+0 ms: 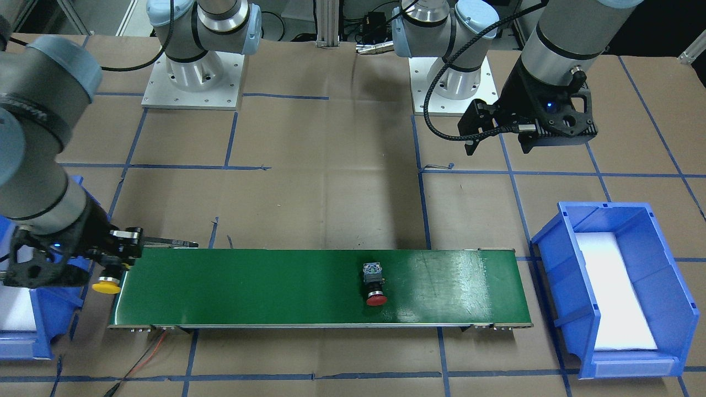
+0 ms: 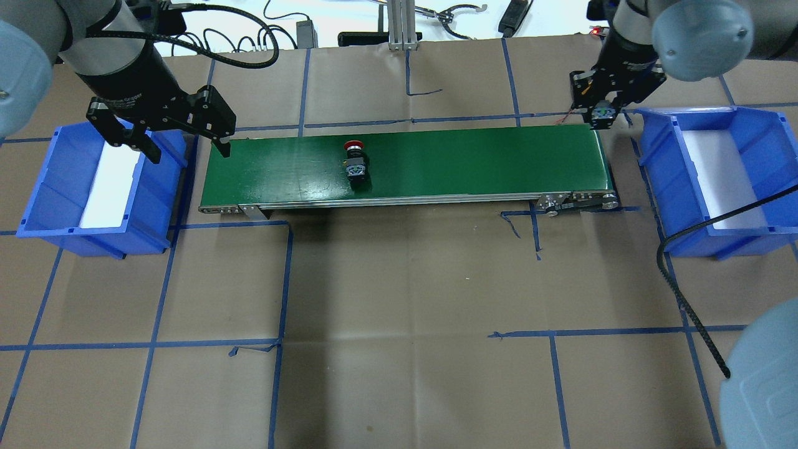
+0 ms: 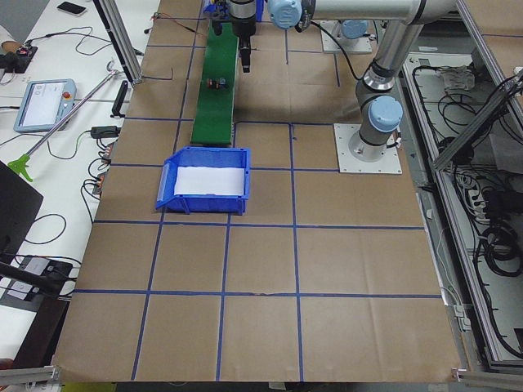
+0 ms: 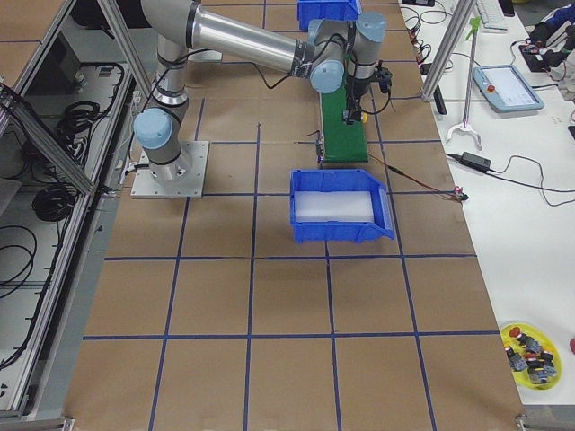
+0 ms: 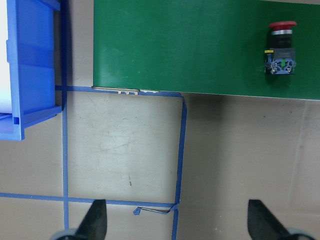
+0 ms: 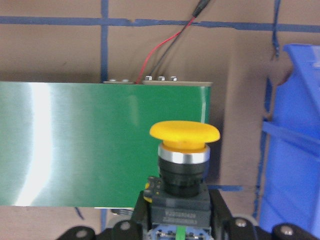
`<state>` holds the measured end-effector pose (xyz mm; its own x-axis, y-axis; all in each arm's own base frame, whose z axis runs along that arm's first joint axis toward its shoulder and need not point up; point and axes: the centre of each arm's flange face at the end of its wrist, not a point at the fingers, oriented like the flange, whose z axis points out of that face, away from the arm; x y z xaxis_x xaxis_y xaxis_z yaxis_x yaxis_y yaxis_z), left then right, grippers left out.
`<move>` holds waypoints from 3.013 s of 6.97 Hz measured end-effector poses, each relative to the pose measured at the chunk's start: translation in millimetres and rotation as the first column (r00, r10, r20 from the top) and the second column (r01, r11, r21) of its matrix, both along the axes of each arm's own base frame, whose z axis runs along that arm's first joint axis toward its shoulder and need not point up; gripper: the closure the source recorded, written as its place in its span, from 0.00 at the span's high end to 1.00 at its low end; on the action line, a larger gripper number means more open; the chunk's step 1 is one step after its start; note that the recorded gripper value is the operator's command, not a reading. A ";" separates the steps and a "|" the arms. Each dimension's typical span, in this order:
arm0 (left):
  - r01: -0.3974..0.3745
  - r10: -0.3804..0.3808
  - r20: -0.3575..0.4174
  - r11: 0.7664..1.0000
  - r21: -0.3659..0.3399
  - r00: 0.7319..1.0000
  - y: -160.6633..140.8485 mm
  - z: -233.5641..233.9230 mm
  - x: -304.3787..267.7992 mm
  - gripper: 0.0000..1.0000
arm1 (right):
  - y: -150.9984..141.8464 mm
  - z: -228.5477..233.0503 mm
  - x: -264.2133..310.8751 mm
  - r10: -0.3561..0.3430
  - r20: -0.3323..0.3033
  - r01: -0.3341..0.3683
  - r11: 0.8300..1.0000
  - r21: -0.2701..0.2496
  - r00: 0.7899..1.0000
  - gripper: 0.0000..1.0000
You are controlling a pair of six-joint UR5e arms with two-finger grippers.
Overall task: Transport two buttons from left to right
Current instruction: 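Carry the yellow button into the empty blue bin and release it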
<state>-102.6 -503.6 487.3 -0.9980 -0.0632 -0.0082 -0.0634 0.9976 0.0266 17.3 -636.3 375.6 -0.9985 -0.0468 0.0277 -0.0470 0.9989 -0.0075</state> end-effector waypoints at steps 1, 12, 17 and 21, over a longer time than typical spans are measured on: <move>0.000 0.000 0.000 1.000 0.000 1.000 0.5 -0.1 0.0 1.00 | 1.2 5.9 -61.3 0.031 0.000 -0.031 0.999 -0.008 1.000 0.01; 0.000 0.000 0.000 1.000 0.003 1.000 1.1 -1.9 0.0 1.00 | 109.5 -123.8 -229.3 0.092 0.036 -0.093 0.996 0.007 0.995 0.01; 0.000 0.000 -0.002 1.000 0.002 1.000 0.9 -1.4 -0.2 1.00 | 118.4 -149.7 -222.5 0.083 0.045 -0.084 0.996 0.016 0.996 0.99; 0.000 0.000 -0.003 1.000 0.000 1.000 -0.3 -0.3 -0.3 1.00 | 111.4 -125.1 -225.7 0.057 0.016 -0.057 0.998 -0.019 0.998 0.99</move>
